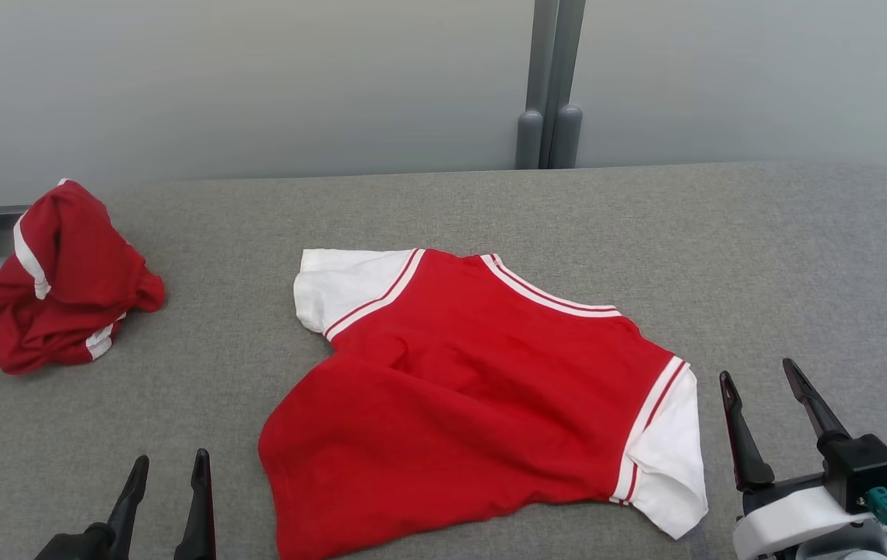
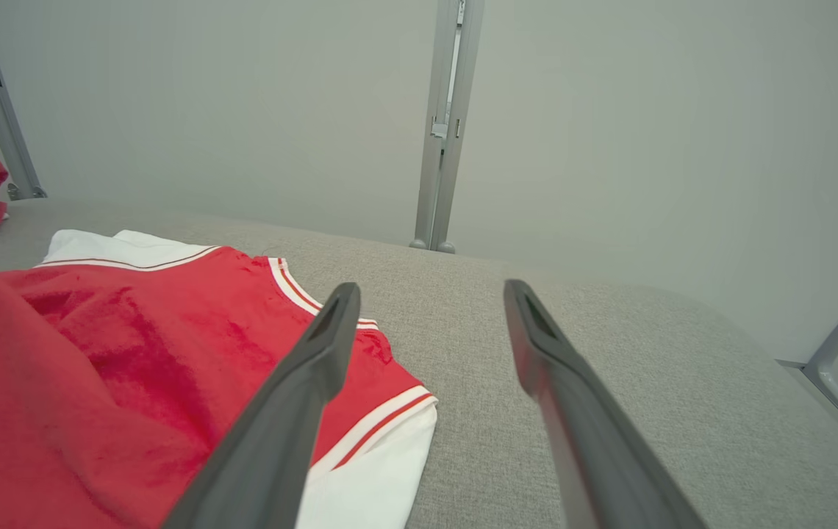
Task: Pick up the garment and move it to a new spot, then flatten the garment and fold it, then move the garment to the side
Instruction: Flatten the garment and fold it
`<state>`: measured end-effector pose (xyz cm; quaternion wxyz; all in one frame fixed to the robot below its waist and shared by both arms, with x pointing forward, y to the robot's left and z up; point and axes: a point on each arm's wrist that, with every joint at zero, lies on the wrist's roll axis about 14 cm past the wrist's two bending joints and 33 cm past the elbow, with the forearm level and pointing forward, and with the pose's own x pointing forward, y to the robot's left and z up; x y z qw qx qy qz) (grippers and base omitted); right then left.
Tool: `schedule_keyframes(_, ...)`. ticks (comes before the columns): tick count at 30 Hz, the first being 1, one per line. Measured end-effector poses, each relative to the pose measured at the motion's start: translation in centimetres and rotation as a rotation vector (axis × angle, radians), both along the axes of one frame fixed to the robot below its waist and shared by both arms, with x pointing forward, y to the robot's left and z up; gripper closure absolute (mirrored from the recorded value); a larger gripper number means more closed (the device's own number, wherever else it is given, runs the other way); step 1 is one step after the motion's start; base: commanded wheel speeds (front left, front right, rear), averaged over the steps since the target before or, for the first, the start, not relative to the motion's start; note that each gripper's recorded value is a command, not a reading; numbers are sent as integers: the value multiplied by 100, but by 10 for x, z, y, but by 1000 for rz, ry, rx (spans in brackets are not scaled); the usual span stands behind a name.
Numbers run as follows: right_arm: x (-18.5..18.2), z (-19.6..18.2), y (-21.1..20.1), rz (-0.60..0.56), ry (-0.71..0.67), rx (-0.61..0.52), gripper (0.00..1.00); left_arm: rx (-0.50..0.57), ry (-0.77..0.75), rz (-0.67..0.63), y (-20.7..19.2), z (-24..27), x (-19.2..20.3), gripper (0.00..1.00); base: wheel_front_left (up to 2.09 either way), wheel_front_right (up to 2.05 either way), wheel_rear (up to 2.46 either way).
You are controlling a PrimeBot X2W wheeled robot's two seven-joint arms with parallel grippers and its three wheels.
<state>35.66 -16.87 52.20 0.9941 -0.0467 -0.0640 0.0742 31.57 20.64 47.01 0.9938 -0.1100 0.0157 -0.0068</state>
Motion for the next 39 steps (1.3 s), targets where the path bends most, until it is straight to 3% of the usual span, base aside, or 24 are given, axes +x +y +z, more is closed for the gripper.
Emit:
schedule_keyframes(27,-2,-7,11,41,23,-6,0,-10,-7,49,8,1,-14,0,0,0,0)
schedule_keyframes(39,-28,-84,30,171,262,-119,0,-136,294,-136,-53,-58,-41,0,0,0,0)
